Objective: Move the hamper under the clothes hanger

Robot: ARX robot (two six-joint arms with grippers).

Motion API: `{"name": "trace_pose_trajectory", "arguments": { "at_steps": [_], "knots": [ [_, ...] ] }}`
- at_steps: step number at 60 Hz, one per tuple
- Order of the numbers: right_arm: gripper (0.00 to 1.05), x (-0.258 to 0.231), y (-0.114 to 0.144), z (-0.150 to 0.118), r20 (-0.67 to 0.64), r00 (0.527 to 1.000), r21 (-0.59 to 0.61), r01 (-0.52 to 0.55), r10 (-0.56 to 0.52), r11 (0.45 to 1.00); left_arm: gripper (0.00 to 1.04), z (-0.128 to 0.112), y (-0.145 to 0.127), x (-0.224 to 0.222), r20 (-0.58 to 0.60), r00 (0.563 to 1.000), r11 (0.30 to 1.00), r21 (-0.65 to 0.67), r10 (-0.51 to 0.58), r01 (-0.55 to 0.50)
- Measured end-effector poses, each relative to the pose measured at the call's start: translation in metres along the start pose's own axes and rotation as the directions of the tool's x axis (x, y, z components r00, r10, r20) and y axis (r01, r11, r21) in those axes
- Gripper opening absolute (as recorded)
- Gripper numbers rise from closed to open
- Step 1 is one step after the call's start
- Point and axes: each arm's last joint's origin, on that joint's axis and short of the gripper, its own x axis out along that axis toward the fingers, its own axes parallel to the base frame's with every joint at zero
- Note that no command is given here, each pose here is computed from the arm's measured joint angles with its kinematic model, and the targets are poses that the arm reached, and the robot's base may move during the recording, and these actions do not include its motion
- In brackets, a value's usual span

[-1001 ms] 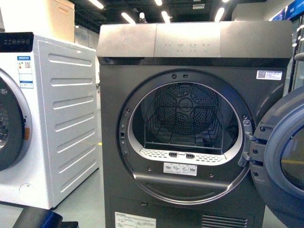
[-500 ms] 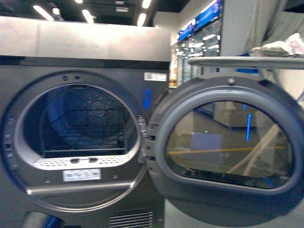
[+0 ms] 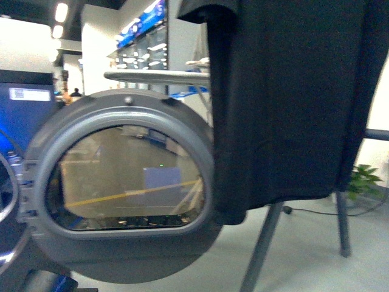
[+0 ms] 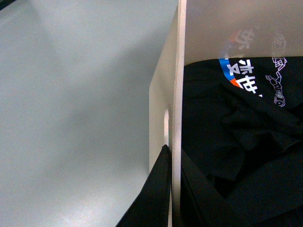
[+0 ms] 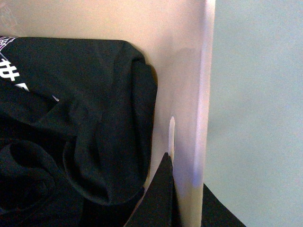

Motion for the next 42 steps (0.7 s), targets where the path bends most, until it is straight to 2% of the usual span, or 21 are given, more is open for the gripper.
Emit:
{"name": "trace_pose_trajectory", "arguments": {
  "at_steps": [42],
  "knots": [
    [0.02,-0.0012,-0.0015,0.0016,0.005,1.000,0.003,0.003,-0.003,1.000,0.04,0.0013,-0.0013,-0.0008,0.004,1.000,1.000,0.002,-0.002,0.002]
  ]
}}
